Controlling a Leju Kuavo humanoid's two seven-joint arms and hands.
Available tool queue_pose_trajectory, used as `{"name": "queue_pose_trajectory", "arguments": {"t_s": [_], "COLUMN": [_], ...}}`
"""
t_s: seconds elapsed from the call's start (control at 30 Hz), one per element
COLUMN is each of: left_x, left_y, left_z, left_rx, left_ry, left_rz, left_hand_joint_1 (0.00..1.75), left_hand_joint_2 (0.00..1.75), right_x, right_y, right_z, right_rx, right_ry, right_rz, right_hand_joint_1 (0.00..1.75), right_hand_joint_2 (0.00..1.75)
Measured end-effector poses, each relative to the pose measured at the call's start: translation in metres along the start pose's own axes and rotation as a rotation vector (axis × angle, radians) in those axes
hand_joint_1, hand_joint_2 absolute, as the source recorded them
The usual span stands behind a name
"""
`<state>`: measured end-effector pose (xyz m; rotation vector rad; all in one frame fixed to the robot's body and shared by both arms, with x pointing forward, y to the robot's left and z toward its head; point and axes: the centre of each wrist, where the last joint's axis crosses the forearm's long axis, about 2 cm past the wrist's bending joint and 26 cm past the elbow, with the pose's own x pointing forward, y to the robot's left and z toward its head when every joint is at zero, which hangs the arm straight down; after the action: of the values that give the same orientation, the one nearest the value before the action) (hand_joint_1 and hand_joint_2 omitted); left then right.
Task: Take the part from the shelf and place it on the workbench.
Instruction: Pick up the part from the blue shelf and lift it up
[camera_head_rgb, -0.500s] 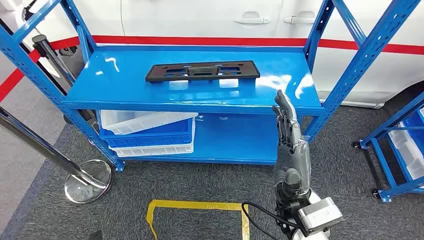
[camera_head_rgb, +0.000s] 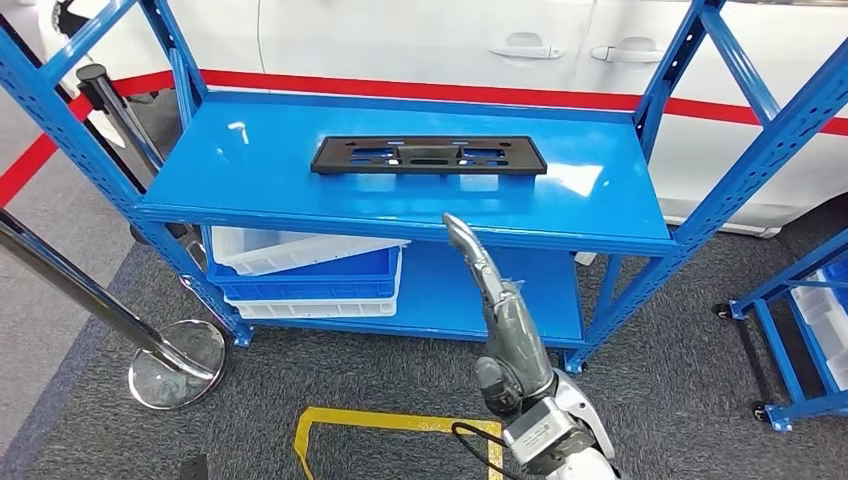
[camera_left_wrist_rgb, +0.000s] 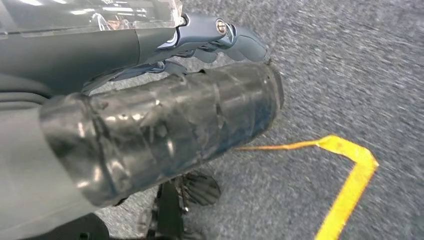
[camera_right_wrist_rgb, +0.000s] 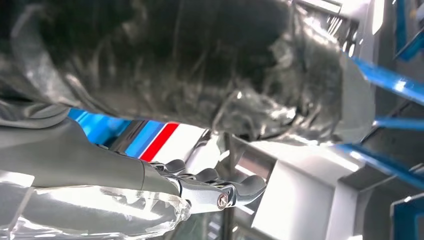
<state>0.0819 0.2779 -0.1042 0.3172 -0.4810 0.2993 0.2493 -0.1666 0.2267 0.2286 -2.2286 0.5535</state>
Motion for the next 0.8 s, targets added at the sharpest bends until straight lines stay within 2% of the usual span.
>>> {"name": "queue_pose_trajectory", "arguments": {"t_s": [0.4, 0.8], "left_x": [0.001, -0.001], "left_y": [-0.002, 0.0], "left_z": [0.0, 0.0], "left_rx": [-0.013, -0.013], "left_ry": [-0.008, 0.001], "left_rz": [-0.016, -0.03], "left_hand_joint_1": [0.0, 0.0], "left_hand_joint_2": [0.0, 0.0], "right_x": [-0.004, -0.008], "right_y": [0.033, 0.04], "right_z": [-0.015, -0.018], "right_rx": [0.079, 0.094], "right_ry": [-0.001, -0.003], "right_rz": [-0.049, -0.058], "right_hand_joint_1": [0.0, 0.0], "right_hand_joint_2": [0.0, 0.0]}}
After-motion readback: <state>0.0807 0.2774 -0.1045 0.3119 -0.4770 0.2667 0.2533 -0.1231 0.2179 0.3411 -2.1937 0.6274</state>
